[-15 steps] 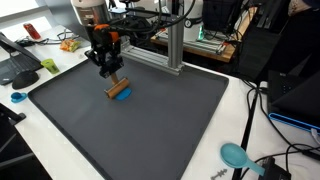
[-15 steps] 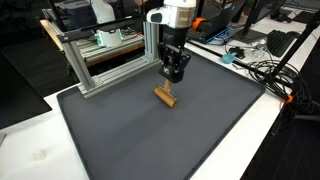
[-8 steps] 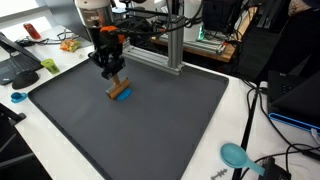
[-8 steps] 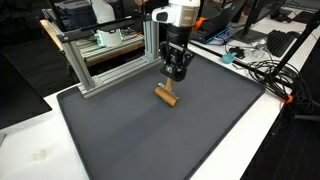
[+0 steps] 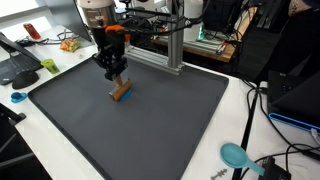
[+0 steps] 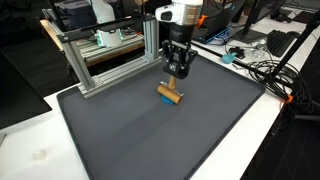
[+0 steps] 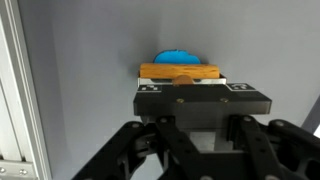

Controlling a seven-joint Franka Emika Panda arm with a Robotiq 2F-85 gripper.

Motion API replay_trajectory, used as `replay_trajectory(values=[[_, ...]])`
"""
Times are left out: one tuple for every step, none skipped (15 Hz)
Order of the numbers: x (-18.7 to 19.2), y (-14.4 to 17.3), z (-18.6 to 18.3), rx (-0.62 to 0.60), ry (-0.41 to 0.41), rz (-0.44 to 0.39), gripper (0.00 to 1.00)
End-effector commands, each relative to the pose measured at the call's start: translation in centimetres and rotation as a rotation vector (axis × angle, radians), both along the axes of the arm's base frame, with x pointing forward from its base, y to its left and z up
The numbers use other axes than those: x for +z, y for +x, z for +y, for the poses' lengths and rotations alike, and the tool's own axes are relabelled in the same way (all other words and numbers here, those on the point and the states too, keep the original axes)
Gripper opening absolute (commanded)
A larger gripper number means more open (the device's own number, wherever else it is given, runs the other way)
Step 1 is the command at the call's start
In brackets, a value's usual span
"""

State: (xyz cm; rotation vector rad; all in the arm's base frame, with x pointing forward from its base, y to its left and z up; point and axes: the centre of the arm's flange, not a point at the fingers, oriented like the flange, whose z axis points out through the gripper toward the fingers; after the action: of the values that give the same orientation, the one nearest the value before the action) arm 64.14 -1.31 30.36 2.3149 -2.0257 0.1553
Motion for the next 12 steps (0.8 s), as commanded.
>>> replay_trajectory(values=[[-3.0,-0.6,1.5,0.028,0.058,0.038,0.22],[-3.1,-0.6,1.8,0.033,0.065,0.041,0.22],[-3.1,-0.6,2.0,0.039,0.071,0.043,0.22],[-3.2,-0.6,2.1,0.045,0.074,0.045,0.22],[-3.2,-0.6,2.1,0.049,0.074,0.045,0.22],[-3.2,-0.5,1.8,0.041,0.057,0.035,0.22],[-3.2,-0.5,1.7,0.039,0.061,0.034,0.22],[-3.1,-0.5,1.4,0.036,0.066,0.038,0.22],[-3.0,-0.5,1.2,0.029,0.069,0.041,0.22],[-2.8,-0.6,0.9,0.028,0.088,0.05,0.22],[-2.7,-0.7,0.7,0.026,0.105,0.06,0.22],[-2.6,-0.7,0.5,0.025,0.113,0.058,0.22]])
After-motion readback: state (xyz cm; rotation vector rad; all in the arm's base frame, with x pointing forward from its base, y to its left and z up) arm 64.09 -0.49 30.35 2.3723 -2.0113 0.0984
